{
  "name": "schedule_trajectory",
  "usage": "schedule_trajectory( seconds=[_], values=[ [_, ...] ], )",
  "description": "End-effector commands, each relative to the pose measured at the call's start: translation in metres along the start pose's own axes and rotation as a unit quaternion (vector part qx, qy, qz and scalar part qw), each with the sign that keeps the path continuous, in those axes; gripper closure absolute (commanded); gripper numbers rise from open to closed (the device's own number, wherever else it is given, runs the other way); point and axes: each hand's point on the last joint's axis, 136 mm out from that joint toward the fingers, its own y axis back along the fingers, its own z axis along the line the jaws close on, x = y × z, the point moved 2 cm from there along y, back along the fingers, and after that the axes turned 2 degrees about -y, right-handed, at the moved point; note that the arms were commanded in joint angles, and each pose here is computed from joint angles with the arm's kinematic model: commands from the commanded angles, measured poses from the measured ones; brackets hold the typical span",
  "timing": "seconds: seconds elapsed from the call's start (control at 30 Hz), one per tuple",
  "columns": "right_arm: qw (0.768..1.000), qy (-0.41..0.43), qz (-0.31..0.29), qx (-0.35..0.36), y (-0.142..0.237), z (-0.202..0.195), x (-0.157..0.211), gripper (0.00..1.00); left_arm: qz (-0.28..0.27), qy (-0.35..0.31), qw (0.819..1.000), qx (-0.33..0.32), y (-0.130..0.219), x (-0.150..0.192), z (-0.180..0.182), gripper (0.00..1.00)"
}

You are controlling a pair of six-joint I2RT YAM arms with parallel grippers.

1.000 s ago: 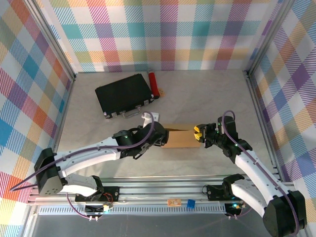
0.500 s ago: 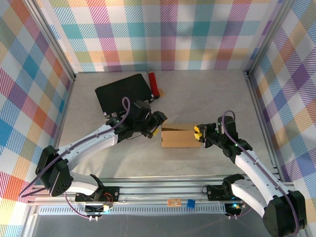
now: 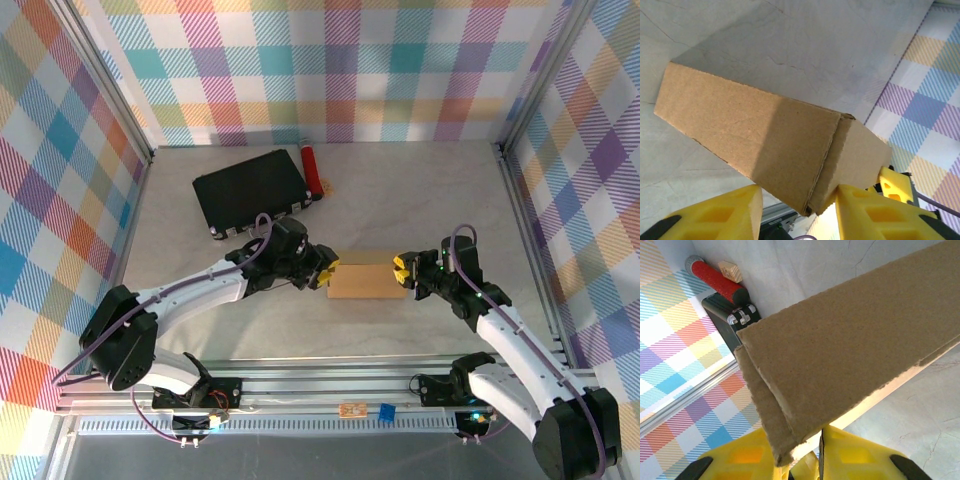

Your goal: Fold the paper box

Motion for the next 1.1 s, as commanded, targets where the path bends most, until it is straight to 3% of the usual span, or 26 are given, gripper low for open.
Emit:
schedule_trajectory(
  seconds=[0.0,0.27,0.6,1.07],
  values=[
    [0.994,-0.04,-0.053,0.091,-0.003,-0.054,-0.024,0.79,-0.006,0.019,1.0,-0.016,-0.003,-0.004,0.021,0.65],
    [0.993,-0.023,-0.044,0.109,-0.002,-0.064,-0.022,0.8,-0.014,0.015,1.0,-0.016,0.0,-0.005,0.028,0.76],
    [0.978,0.02,0.001,0.208,0.019,-0.099,-0.007,0.74,-0.002,-0.002,0.999,-0.043,0.006,0.0,0.053,0.76],
    [0.958,0.035,0.047,0.281,0.036,-0.148,0.002,0.69,0.019,0.005,0.996,-0.082,0.001,0.013,0.091,0.76]
  ],
)
